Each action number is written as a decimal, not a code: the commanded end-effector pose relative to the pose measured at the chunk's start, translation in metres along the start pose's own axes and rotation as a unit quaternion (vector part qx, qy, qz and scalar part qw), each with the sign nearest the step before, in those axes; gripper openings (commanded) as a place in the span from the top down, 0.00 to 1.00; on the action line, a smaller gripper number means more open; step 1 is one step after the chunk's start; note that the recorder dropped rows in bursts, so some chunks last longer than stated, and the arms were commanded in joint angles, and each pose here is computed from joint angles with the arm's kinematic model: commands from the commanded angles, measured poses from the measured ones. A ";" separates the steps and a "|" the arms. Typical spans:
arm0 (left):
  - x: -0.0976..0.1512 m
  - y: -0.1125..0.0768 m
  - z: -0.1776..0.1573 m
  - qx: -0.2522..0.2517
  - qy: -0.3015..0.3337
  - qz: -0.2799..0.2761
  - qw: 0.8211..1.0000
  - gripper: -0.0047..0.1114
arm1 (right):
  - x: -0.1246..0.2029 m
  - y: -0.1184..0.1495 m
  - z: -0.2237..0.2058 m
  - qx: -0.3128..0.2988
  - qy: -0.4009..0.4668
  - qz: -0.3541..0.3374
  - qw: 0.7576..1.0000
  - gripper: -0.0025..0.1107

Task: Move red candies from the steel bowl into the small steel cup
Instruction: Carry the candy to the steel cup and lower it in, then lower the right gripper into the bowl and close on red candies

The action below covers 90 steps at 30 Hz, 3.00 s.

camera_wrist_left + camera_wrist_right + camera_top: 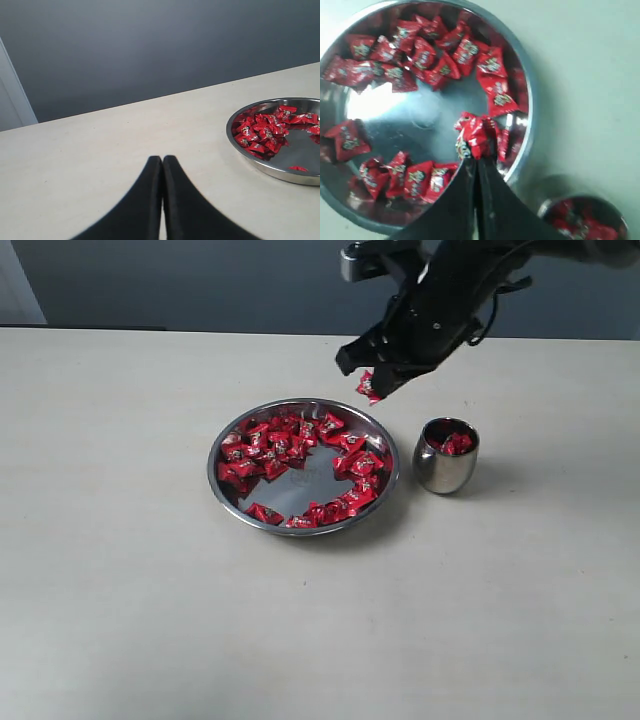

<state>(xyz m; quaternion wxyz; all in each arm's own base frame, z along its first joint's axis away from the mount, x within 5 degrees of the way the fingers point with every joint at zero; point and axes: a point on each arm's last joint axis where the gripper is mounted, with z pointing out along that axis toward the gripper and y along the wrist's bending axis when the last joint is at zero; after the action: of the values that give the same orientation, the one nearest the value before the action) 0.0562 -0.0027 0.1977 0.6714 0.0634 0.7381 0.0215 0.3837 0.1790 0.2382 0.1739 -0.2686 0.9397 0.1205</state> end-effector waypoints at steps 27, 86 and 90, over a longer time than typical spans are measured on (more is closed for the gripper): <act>0.001 0.000 0.000 0.000 -0.002 -0.001 1.000 0.94 | 0.053 -0.060 0.013 0.053 0.084 0.058 0.993 0.83; 0.001 0.000 0.000 0.000 -0.003 -0.001 1.000 0.94 | 0.015 0.061 0.135 -0.062 -0.115 -0.027 0.991 0.66; 0.001 0.000 0.000 0.000 -0.002 -0.002 1.000 0.94 | 0.014 0.064 0.135 -0.074 -0.125 -0.049 0.988 0.66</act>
<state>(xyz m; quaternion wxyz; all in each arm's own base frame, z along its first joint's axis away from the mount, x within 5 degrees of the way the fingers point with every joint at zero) 0.0562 -0.0027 0.1977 0.6714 0.0634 0.7381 0.0215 0.3726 0.2663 0.1164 0.2661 -0.2949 0.8942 0.2064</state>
